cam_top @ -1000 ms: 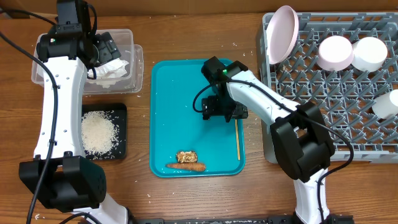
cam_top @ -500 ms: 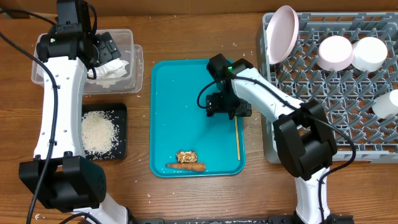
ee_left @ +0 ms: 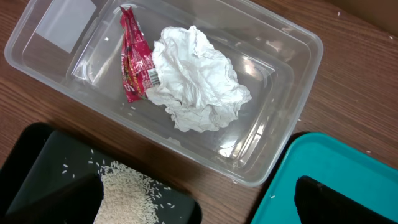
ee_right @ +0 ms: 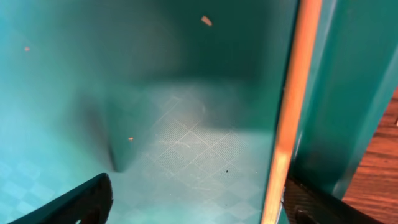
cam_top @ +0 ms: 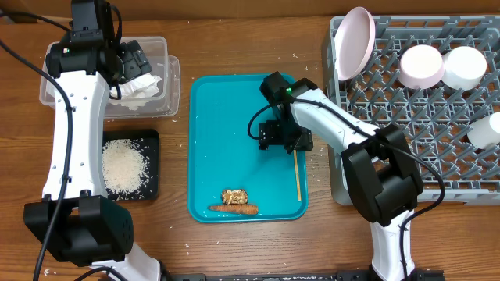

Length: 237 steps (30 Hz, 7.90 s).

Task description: Sort waste into correct bins and load items into the dishwasher

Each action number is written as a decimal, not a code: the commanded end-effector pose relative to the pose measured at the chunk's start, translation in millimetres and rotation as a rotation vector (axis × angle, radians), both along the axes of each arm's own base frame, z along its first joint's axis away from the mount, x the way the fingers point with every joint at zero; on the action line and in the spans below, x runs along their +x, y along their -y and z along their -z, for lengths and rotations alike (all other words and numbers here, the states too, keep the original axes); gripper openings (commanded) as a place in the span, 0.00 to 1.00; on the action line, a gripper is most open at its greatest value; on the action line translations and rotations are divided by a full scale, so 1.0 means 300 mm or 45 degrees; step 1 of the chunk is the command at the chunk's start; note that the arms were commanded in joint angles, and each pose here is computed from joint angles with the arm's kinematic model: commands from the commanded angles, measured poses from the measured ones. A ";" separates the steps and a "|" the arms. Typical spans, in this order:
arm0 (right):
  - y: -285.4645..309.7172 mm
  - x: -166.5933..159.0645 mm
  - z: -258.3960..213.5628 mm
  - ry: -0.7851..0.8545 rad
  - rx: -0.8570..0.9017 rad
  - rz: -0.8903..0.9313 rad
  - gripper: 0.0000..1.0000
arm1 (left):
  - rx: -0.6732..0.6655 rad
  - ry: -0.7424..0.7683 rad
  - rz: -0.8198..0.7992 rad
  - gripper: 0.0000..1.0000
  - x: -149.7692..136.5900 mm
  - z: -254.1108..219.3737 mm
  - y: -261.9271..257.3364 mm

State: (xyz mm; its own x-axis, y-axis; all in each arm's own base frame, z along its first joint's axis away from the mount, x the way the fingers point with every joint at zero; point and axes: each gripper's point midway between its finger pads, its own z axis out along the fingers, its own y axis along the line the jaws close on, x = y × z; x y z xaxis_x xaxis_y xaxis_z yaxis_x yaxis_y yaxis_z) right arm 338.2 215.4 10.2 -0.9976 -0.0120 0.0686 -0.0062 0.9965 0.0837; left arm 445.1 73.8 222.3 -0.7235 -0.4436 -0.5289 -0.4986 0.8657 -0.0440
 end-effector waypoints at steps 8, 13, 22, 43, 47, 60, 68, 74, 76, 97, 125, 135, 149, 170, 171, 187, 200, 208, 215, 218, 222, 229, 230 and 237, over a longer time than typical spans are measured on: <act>0.027 -0.045 0.023 -0.090 -0.022 0.009 0.86 | -0.014 0.019 -0.012 1.00 -0.004 -0.014 0.007; 0.052 -0.041 0.023 -0.096 -0.042 0.026 0.84 | -0.014 0.018 -0.012 1.00 -0.004 -0.014 0.007; 0.047 -0.048 0.065 -0.079 -0.033 0.024 0.68 | -0.014 0.019 -0.012 1.00 -0.004 -0.014 0.007; 0.062 -0.011 -0.039 -0.060 -0.098 0.026 0.04 | -0.014 0.018 -0.012 1.00 -0.004 -0.014 0.007; 0.054 0.039 -0.146 -0.022 -0.078 0.036 0.04 | -0.014 0.019 -0.012 1.00 -0.004 -0.014 0.007; 0.438 0.321 -0.701 0.424 -0.216 0.221 0.04 | -0.014 0.018 -0.012 1.00 -0.004 -0.014 0.007; 0.590 0.307 -0.648 0.286 -0.036 0.097 0.04 | -0.014 0.019 -0.012 1.00 -0.004 -0.014 0.007; 0.623 0.265 -0.566 0.162 0.049 0.056 0.04 | -0.014 0.019 -0.012 1.00 -0.004 -0.014 0.007; 0.617 0.245 -0.527 0.109 0.066 0.055 0.04 | -0.014 0.018 -0.012 1.00 -0.004 -0.014 0.007; 0.591 0.160 -0.430 -0.064 0.072 0.039 0.13 | -0.014 0.019 -0.012 1.00 -0.004 -0.014 0.007; 0.204 -0.010 -0.788 0.213 0.345 -0.172 0.85 | -0.014 0.019 -0.012 1.00 -0.004 -0.014 0.007; -0.154 -0.182 -0.636 0.144 0.353 -0.583 1.00 | -0.014 0.019 -0.012 1.00 -0.004 -0.014 0.007; -0.217 -0.403 -0.167 0.029 0.141 -0.896 0.99 | -0.014 0.019 -0.012 1.00 -0.004 -0.014 0.007; -0.280 -0.344 -0.098 0.098 0.178 -0.715 0.77 | -0.014 0.019 -0.012 1.00 -0.004 -0.014 0.007; -0.281 -0.344 -0.091 0.099 0.179 -0.715 0.77 | -0.014 0.019 -0.012 1.00 -0.004 -0.014 0.007; -0.246 -0.394 -0.035 0.026 0.135 -0.683 0.65 | -0.014 0.019 -0.012 1.00 -0.004 -0.014 0.007; -0.252 -0.379 -0.034 0.048 0.129 -0.631 0.49 | -0.014 0.019 -0.012 1.00 -0.004 -0.014 0.007; -0.247 -0.373 -0.033 0.057 0.115 -0.627 0.29 | -0.014 0.019 -0.012 1.00 -0.004 -0.014 0.007; -0.243 -0.386 -0.037 0.031 0.119 -0.631 0.29 | -0.014 0.019 -0.012 1.00 -0.004 -0.014 0.007; -0.239 -0.385 -0.037 0.030 0.114 -0.628 0.29 | -0.014 0.019 -0.012 1.00 -0.004 -0.014 0.007; -0.285 -0.412 -0.080 -0.013 0.224 -0.709 0.30 | -0.014 0.019 -0.012 1.00 -0.004 -0.014 0.007; -0.303 -0.406 -0.116 -0.006 0.248 -0.760 0.35 | -0.014 0.019 -0.012 1.00 -0.004 -0.014 0.007; -0.304 -0.406 -0.115 -0.005 0.249 -0.765 0.35 | -0.014 0.019 -0.012 1.00 -0.004 -0.014 0.007; -0.306 -0.399 -0.074 0.001 0.243 -0.768 0.35 | -0.014 0.019 -0.012 1.00 -0.004 -0.014 0.007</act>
